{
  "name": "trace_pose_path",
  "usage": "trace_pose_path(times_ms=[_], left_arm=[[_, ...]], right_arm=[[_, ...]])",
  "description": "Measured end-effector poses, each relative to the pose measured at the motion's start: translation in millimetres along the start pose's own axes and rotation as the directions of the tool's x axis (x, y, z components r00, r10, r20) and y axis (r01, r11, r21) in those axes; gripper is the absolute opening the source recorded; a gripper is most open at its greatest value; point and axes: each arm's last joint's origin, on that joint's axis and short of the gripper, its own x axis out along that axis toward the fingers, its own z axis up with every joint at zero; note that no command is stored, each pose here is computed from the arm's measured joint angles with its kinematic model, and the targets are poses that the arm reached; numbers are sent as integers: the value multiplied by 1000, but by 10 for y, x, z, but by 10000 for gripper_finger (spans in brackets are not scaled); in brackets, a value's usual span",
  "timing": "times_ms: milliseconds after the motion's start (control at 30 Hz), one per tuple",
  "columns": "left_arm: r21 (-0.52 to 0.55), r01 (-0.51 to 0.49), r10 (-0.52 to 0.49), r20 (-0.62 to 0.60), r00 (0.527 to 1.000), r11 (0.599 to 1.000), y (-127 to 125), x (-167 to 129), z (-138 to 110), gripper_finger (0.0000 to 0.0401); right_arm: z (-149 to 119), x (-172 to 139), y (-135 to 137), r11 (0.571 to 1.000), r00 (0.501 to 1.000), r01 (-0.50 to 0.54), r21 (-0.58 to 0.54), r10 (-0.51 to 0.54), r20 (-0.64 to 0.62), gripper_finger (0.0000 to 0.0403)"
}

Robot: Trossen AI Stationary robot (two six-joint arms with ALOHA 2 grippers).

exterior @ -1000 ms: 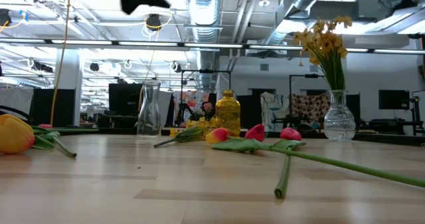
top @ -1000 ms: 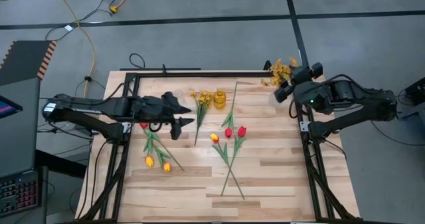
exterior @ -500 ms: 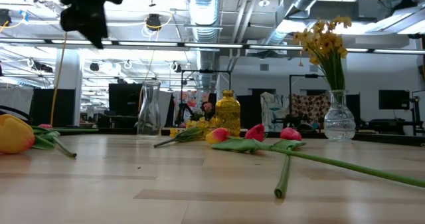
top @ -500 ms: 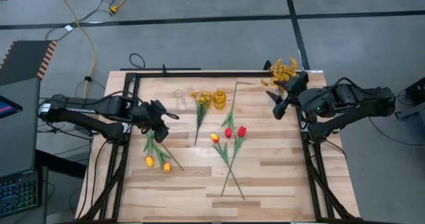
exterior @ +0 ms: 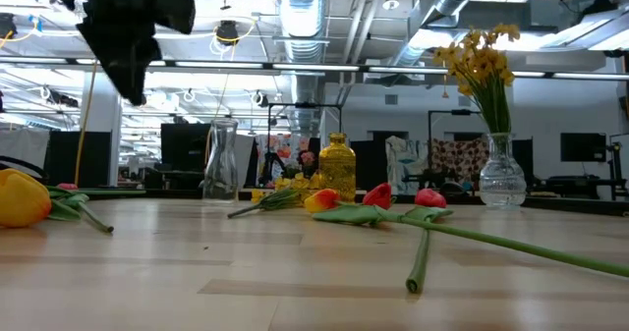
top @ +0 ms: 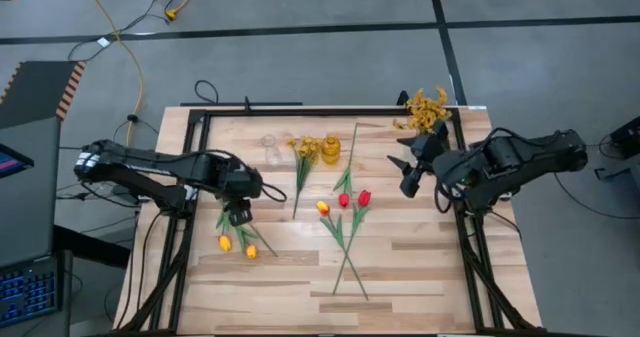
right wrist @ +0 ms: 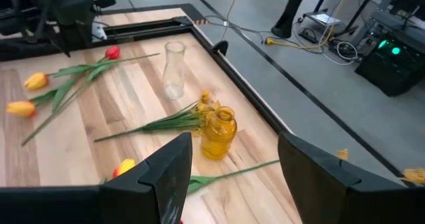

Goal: Sort flowers into vase by color
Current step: Put the left yellow flower into the yellow flower vase

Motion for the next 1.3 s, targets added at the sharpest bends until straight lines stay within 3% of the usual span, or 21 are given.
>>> trace_pose_path(times_ms=[200,467,600,933,1300], left_arm=[[-159,-80,54,-162,985,984,15,91,-64,192],[-284,-220,155,-235,960,933,124,313,-222,192],[-347,-298,231,-222,947,889,233,503,-264,192],[-462,-366,312,-193,930,807,545,839,-304,192],[-566,-357,317,-172,933,743,732,1137,-427,192]], right_arm=[[-16,25,87,1000,1000,-13,-25,13,-10,249],[-21,53,117,999,1000,-8,-34,8,-17,249],[-20,57,120,999,1000,-8,-33,8,-17,249],[-16,57,119,1000,1000,-8,-12,8,-14,249],[-16,57,119,1000,1000,-6,-12,6,-13,249]])
